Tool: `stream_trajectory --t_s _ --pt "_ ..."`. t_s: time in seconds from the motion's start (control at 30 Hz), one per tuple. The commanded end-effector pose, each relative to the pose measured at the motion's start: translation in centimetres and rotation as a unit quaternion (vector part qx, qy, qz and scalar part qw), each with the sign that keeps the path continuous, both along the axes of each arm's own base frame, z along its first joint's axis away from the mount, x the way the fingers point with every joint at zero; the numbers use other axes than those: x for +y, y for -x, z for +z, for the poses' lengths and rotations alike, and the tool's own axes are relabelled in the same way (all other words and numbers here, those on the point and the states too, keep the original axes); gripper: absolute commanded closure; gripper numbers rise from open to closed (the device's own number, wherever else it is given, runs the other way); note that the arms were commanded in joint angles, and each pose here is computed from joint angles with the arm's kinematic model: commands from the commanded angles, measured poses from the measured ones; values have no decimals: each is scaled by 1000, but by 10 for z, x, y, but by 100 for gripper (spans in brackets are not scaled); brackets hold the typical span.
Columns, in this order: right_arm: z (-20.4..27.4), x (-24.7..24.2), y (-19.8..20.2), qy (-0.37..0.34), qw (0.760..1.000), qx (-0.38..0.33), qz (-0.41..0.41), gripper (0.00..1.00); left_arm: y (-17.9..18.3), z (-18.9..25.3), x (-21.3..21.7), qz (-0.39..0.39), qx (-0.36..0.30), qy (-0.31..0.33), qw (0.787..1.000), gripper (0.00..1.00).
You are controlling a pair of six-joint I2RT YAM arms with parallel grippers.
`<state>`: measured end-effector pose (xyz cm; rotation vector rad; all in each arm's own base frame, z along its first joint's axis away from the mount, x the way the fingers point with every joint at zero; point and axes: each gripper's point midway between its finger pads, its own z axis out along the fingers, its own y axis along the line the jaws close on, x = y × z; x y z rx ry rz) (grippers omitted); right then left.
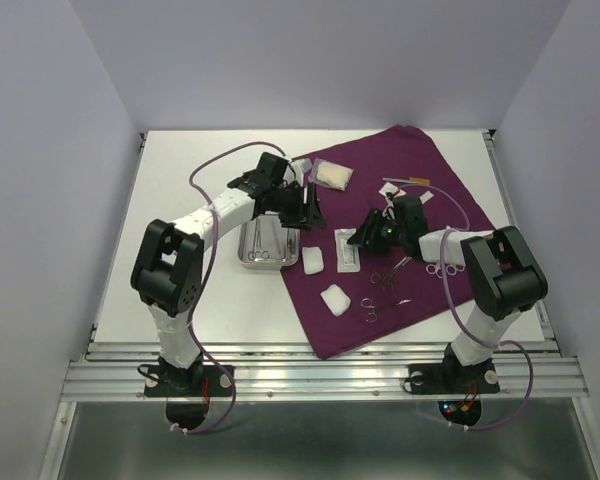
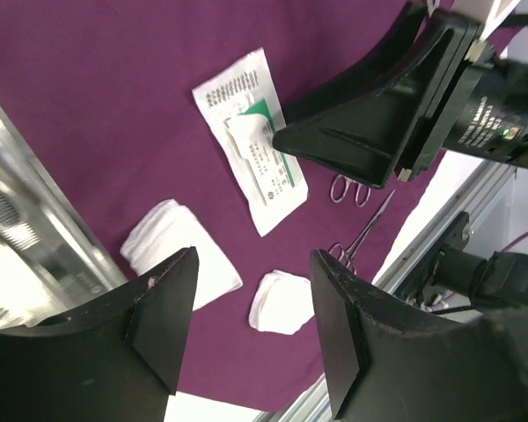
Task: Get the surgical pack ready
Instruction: Pick up the medical item from the surgical kit.
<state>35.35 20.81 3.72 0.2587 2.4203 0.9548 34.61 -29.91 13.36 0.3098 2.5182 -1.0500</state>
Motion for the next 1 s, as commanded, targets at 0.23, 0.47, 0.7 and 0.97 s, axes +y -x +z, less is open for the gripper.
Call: stream_trajectory --t_s 0.23,0.47,0.7,0.97 --pt "-8 12 5 -22 999 4 38 63 14 -47 -40 -44 47 21 998 39" --pt "0 20 9 -55 997 -7 55 76 11 -52 -42 -46 48 21 998 40" --pt "-8 23 12 -65 996 3 57 75 9 -70 -43 -44 61 9 997 41" --pt "-14 20 15 -62 997 9 50 75 13 -87 -55 -57 75 -6 996 43"
